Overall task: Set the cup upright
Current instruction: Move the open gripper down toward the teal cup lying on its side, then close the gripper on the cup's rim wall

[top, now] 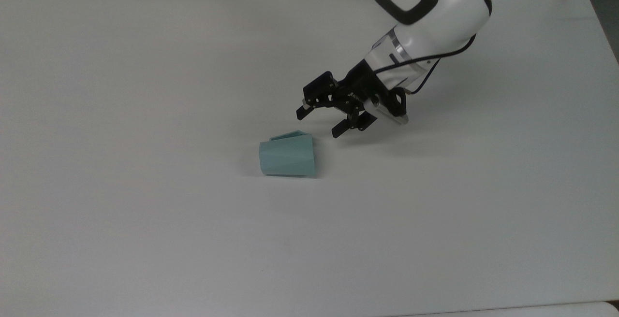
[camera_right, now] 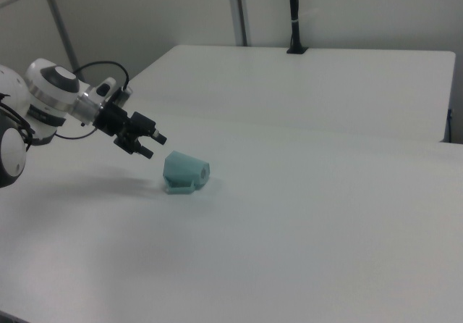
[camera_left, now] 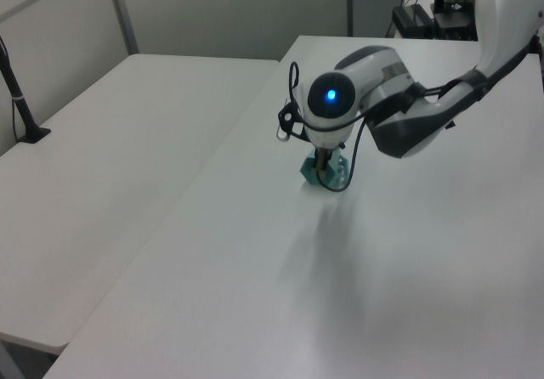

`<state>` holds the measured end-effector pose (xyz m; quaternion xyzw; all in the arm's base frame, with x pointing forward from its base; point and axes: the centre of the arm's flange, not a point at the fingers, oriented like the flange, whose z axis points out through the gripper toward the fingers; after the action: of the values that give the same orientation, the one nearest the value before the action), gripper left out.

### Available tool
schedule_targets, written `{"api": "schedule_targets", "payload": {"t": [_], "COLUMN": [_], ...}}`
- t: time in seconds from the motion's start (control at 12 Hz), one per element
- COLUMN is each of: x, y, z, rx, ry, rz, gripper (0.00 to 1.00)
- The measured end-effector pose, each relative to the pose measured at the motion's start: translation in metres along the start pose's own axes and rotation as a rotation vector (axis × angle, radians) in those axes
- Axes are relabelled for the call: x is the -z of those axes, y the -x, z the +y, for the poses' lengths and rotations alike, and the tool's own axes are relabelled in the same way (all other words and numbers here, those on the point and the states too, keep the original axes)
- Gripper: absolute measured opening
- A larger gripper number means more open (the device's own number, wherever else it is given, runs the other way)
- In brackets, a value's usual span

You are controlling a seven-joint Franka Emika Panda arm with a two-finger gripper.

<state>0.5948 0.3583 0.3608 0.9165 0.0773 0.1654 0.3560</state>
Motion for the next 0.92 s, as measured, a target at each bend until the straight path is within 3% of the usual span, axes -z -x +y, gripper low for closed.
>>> {"api": "schedule_targets", "payload": {"t": [0.25, 0.92], "x": [-0.024, -0.060], "y": [0.005, -0.006], "z": [-0.017, -0.018], "rx": [0.019, 0.023], "ry": [0.023, 0.004], "rz": [-0.020, 0.014], "gripper": [1.00, 1.00]}}
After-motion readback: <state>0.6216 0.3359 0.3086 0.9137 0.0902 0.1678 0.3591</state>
